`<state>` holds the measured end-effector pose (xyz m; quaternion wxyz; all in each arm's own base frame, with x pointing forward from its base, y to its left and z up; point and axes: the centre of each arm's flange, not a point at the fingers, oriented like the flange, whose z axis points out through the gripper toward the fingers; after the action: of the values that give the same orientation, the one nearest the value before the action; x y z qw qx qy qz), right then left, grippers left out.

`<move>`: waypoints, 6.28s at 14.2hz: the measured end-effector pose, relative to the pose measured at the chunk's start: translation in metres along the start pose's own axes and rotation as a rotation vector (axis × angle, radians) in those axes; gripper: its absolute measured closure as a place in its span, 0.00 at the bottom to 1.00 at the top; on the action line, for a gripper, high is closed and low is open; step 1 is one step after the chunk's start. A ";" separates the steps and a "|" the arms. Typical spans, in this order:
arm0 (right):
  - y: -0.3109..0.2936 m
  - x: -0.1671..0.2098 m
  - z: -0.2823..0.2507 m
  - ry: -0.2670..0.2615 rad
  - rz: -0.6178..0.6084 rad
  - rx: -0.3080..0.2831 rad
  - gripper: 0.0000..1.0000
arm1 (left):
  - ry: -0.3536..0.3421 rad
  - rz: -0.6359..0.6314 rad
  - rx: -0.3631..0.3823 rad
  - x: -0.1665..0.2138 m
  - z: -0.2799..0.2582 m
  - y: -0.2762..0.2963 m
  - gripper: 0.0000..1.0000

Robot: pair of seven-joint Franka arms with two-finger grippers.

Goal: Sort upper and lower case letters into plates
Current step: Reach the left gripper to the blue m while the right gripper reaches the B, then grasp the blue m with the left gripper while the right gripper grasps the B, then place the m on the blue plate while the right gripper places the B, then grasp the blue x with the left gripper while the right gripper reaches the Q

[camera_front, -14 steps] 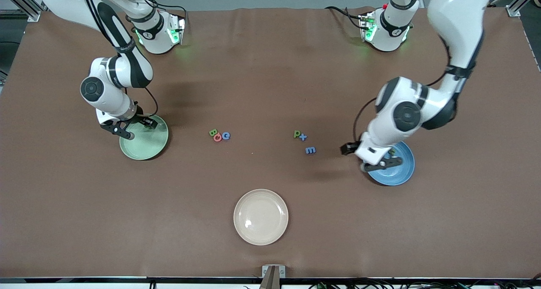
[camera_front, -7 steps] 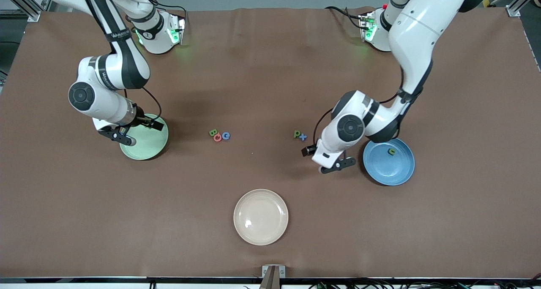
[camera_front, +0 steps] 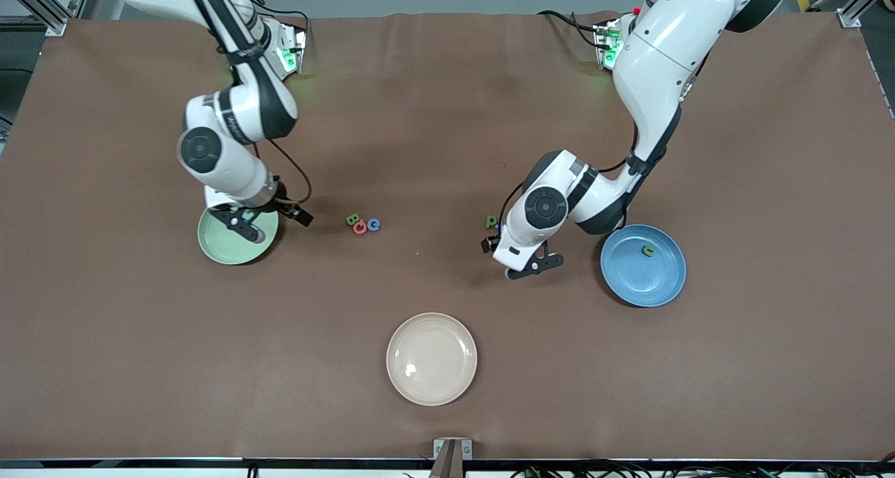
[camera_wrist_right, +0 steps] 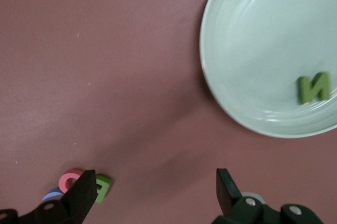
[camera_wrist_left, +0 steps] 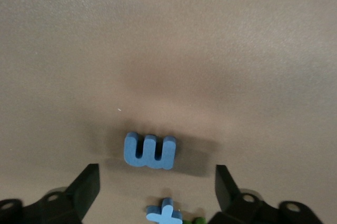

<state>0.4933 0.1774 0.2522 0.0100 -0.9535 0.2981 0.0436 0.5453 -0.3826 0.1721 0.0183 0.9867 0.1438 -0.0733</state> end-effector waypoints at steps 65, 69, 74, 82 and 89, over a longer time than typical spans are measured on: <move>0.139 0.105 -0.002 -0.005 -0.131 -0.049 0.64 | 0.062 -0.068 0.023 0.045 -0.126 -0.116 0.00; 0.150 0.100 0.013 0.040 -0.150 -0.024 0.64 | 0.033 -0.306 -0.038 -0.003 -0.109 -0.056 0.00; 0.134 0.084 0.033 0.030 -0.181 -0.023 0.64 | 0.012 -0.449 -0.082 -0.045 -0.075 -0.013 0.00; 0.123 0.072 0.059 0.006 -0.195 -0.036 0.59 | 0.115 -0.545 -0.062 -0.067 -0.025 0.000 0.00; 0.114 0.079 0.040 -0.042 -0.196 -0.055 0.00 | 0.126 -0.547 -0.072 -0.070 0.006 0.001 0.05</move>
<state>0.4897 0.0407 0.2058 -0.0059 -0.9768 0.2019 0.0708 0.4786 -0.4035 0.1770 0.0238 0.9126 0.4081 -0.0087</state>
